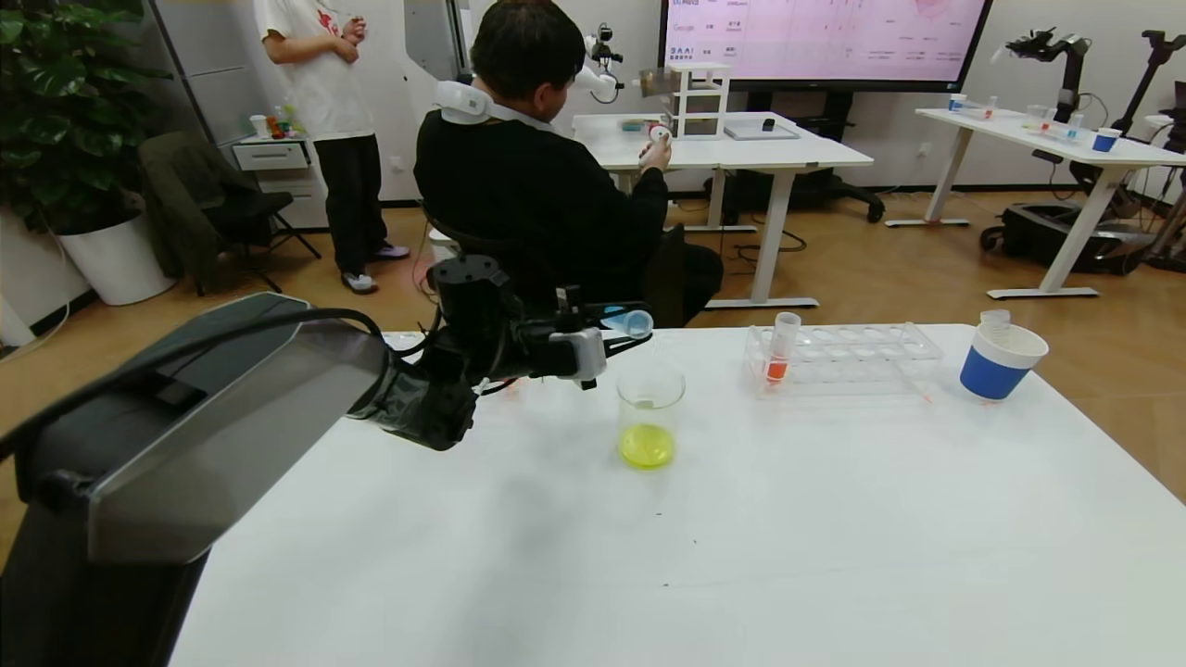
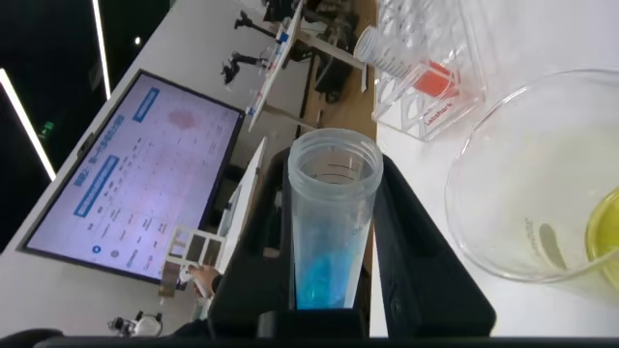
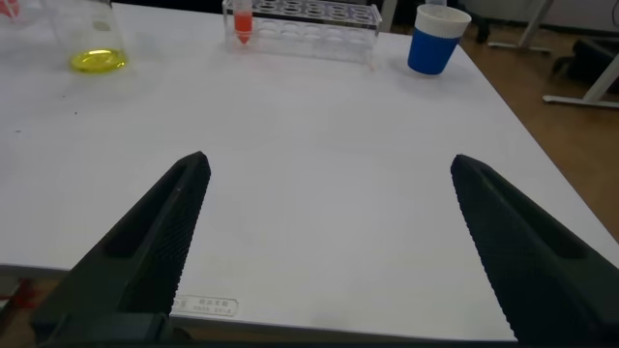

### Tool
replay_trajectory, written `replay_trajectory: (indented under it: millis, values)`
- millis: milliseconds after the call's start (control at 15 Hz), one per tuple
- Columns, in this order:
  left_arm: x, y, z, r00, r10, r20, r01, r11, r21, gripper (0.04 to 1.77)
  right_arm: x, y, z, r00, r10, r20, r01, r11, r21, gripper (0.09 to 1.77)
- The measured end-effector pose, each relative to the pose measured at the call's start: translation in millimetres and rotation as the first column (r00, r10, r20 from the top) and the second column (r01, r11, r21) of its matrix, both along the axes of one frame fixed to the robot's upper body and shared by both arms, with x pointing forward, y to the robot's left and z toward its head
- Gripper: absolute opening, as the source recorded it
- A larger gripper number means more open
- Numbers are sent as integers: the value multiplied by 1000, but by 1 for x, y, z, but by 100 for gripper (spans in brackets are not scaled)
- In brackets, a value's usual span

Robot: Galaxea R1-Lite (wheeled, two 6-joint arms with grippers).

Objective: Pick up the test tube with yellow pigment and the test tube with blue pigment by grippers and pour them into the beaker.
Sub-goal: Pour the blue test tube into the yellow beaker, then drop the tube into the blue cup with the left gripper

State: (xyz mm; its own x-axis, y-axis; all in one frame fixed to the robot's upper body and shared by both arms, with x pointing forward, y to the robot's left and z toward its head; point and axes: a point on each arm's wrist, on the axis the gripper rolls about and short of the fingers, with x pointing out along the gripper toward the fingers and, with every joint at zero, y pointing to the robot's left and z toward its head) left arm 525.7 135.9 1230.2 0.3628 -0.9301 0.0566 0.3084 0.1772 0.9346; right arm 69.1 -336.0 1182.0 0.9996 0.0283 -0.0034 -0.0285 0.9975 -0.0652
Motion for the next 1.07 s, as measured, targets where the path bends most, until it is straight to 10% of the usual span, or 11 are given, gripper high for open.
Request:
replay_trajectory:
  millis: [1067]
  values:
    - [3, -2, -16, 961, -71, 267, 37, 991, 127, 50, 0, 0, 0, 1000, 0, 0, 0, 1000, 0, 174]
